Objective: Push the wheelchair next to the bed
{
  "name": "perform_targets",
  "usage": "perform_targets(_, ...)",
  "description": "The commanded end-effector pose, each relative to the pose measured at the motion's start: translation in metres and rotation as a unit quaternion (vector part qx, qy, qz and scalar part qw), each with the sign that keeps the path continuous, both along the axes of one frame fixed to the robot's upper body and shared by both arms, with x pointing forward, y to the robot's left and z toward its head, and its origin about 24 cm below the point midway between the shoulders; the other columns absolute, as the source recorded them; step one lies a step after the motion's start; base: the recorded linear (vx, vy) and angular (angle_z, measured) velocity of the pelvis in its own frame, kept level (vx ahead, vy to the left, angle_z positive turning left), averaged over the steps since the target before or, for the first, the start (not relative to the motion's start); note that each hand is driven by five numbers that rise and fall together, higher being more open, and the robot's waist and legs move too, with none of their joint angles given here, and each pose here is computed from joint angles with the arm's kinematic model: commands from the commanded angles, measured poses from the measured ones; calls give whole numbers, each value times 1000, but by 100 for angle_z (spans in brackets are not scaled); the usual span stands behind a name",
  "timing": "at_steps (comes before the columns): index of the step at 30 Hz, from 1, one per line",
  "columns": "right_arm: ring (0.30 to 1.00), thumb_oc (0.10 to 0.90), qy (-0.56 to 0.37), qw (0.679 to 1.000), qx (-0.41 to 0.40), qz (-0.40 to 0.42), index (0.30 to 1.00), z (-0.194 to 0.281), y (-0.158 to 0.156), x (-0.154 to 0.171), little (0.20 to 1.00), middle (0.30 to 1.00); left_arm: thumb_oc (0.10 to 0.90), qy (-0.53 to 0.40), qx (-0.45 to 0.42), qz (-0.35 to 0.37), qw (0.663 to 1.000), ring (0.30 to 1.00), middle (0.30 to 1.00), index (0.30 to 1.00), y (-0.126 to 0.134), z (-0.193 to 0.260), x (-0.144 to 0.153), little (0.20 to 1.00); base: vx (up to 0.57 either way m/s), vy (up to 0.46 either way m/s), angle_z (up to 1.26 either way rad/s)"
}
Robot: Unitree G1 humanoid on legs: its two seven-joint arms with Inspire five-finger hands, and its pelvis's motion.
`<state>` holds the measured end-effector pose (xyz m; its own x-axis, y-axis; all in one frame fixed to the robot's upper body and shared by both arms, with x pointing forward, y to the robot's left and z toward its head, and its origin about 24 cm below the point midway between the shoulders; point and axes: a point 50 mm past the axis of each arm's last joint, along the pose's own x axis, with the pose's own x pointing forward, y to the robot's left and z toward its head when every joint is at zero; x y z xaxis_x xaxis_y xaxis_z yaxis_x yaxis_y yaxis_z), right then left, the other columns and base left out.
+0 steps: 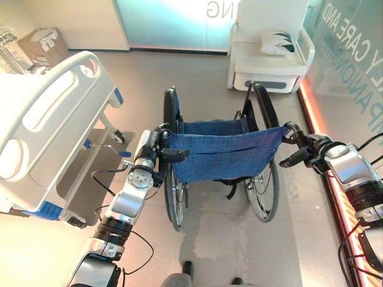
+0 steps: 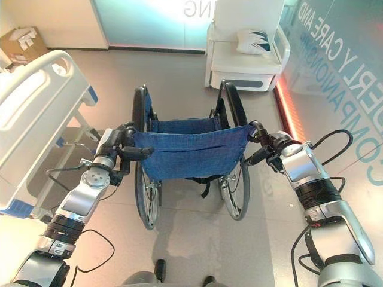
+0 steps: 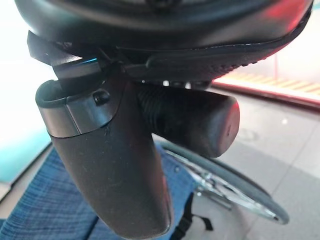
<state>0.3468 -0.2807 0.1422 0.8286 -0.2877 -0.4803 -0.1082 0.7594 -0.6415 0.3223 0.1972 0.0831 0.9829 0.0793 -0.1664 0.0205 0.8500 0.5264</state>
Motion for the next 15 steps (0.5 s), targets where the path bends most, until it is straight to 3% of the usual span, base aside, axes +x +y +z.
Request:
perform_targets(1, 900, 800, -54, 994, -90, -19, 900, 51, -18, 6, 900, 900, 800, 474, 165, 253, 827, 900, 900, 900, 152, -129, -156, 900, 1, 18, 4)
perform_targets(5, 900, 800, -43, 993, -114, 7, 900, 59, -6, 12, 900, 900, 800, 542, 150, 235, 792, 900, 900, 900, 153, -139, -162, 900, 21, 50, 6)
perform_targets(10, 900, 800, -36, 991, -125, 36, 900, 61, 12, 21, 900, 900, 800, 590, 151, 234, 758, 900, 900, 900, 164, -128, -148, 900, 28, 24, 3)
perform_targets(15, 900, 800, -36, 990, -128, 51, 900, 64, 26, 28, 900, 900, 800, 596, 175, 237, 747, 900, 900, 900, 173, -109, -130, 900, 29, 19, 0)
